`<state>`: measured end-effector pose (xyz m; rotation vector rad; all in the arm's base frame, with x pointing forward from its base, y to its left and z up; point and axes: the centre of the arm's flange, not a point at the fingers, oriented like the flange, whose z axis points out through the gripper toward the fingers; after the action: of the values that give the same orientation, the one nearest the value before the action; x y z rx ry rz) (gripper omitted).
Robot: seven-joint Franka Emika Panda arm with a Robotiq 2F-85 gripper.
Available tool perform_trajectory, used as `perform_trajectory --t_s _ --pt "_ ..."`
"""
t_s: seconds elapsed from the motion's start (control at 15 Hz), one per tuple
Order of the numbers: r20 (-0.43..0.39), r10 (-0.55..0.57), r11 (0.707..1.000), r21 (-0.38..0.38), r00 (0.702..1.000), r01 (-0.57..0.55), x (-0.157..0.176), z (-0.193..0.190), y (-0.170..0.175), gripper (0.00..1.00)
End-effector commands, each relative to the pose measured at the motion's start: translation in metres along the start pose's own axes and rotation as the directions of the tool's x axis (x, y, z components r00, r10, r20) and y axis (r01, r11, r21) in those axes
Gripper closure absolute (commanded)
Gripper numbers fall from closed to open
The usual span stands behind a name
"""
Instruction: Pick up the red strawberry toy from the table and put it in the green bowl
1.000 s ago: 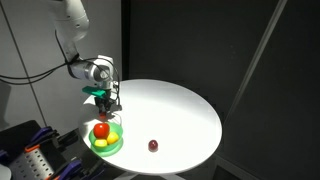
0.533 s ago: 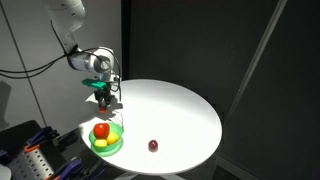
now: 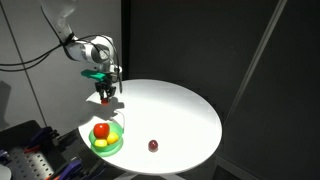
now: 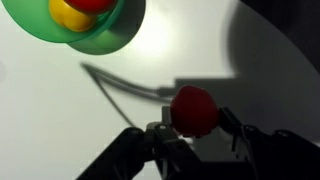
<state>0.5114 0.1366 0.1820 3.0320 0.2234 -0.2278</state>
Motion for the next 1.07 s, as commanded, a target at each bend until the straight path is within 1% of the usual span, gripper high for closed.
perform_trajectory --t_s 0.0,0.53,0.87,1.0 --pt "-0.015 0.023 1.0 0.017 1.0 -0.023 -0.033 -0.027 0.021 0.75" --pt "-0.054 0.129 0.991 0.051 0.99 -0.126 -0.088 -0.055 0.07 0.75" --pt "-0.074 0.201 0.978 0.065 0.977 -0.196 -0.119 -0.062 0.097 0.75" --pt "-0.071 0.232 0.971 0.068 0.97 -0.227 -0.13 -0.062 0.108 0.75"
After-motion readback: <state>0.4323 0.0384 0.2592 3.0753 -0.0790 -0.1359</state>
